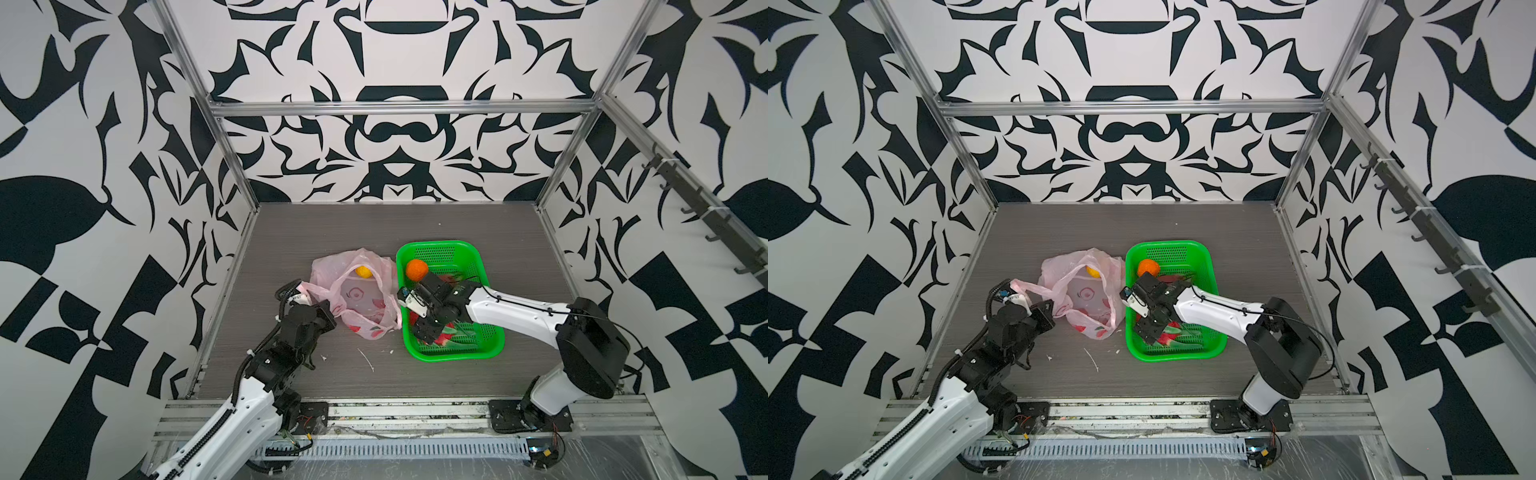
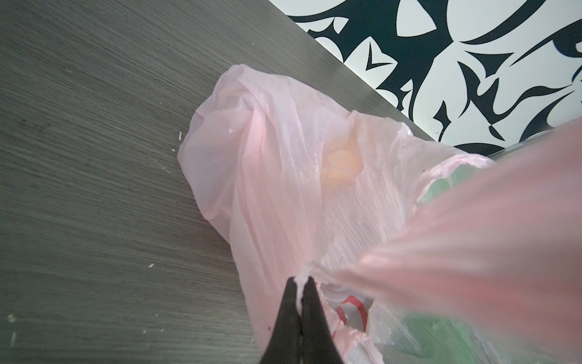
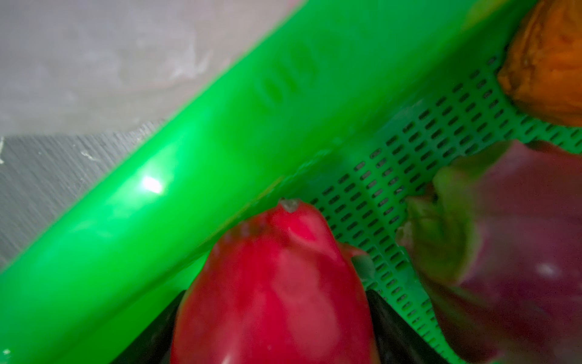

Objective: Untie the knot of the plastic bag and take out the fruit
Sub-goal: Place the fruit in the basket.

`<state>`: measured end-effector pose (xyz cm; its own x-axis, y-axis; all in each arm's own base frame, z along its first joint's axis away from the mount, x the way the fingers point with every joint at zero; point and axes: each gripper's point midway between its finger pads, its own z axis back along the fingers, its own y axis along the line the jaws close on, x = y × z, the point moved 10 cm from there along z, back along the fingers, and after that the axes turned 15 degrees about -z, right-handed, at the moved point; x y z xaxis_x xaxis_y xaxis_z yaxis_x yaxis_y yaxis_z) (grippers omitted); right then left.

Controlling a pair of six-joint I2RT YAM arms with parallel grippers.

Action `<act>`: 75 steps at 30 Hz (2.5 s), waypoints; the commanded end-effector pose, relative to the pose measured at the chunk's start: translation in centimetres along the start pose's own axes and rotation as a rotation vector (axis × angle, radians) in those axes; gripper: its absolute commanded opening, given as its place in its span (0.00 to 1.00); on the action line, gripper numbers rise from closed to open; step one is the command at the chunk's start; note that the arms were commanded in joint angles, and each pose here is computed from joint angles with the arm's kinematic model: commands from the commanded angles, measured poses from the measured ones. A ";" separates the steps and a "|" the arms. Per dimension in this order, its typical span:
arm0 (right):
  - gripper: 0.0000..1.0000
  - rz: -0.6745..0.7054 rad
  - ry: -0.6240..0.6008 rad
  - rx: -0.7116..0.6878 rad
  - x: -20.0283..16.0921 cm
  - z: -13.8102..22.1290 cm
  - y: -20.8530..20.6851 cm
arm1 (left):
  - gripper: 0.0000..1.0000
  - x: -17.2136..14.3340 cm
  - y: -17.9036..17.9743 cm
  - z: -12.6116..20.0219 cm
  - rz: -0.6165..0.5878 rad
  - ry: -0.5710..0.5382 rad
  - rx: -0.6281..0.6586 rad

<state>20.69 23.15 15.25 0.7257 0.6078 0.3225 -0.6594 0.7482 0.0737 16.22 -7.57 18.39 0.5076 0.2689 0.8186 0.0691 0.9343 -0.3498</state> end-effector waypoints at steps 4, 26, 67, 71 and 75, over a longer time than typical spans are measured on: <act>0.53 0.031 0.007 -0.009 0.6 0.0 0.1 | 0.00 1.9 -0.9 0.6 0.016 -0.059 -0.025; 0.64 0.028 0.025 -0.066 -0.3 1.9 -0.3 | 0.00 1.9 -1.0 0.4 0.012 -0.065 -0.032; 0.99 -0.182 -0.094 -0.105 -0.5 3.8 -1.0 | 0.00 2.0 -0.9 0.8 0.011 -0.072 -0.036; 0.99 -0.186 -0.139 -0.096 -0.3 5.8 -0.9 | 0.00 2.1 -0.9 0.9 0.005 -0.075 -0.036; 0.97 -0.211 -0.208 -0.082 0.4 9.0 -0.7 | 0.00 2.1 -0.9 1.1 0.007 -0.078 -0.044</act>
<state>19.55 20.61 20.32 0.7957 0.4356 0.4208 -0.5027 0.8625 0.0576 16.38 -7.68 19.90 0.4634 0.2909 0.8371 0.0914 0.9239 -0.3717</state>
